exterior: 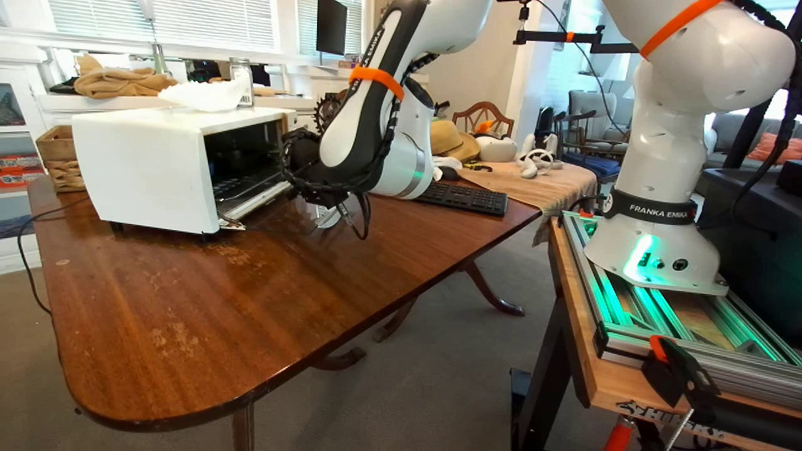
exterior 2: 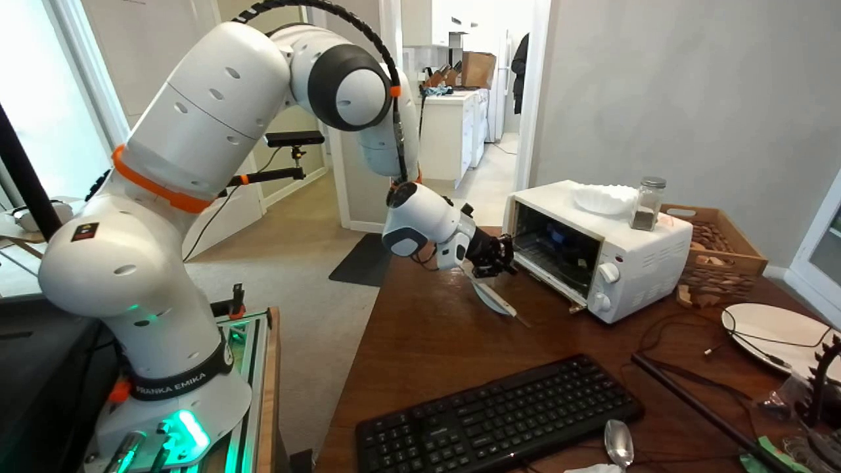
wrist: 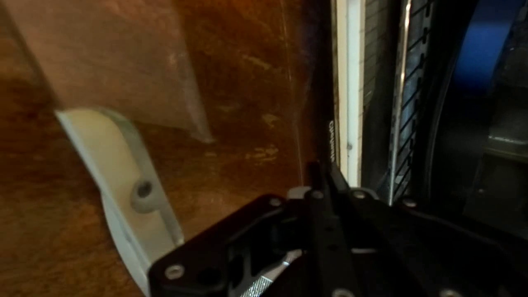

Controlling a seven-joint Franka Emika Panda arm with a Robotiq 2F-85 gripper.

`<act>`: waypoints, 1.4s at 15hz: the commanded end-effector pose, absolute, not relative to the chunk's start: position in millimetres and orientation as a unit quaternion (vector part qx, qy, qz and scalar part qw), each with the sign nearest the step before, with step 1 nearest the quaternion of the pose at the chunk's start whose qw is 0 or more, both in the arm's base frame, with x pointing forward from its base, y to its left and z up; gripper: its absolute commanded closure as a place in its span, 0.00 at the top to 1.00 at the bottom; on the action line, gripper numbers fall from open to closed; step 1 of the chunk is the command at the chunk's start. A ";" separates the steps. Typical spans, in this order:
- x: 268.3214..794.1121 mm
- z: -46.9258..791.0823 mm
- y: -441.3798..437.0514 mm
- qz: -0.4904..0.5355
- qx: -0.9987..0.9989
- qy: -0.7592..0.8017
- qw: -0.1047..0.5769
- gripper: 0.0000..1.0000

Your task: Open the oven then pull out the tray

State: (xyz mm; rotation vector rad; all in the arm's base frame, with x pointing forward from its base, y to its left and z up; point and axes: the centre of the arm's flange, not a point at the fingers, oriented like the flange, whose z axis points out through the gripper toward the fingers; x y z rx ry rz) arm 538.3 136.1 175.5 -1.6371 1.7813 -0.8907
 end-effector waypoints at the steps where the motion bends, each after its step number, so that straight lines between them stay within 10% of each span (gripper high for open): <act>1: 544.9 189.3 115.5 -0.321 -0.637 0.654 0.252 0.37; 7: 591.5 205.3 106.9 -0.316 -0.682 0.612 0.246 0.63; 12: 622.7 207.5 119.8 -0.294 -0.711 0.586 0.254 0.37; 21: 646.2 193.7 123.4 -0.269 -0.725 0.580 0.255 0.35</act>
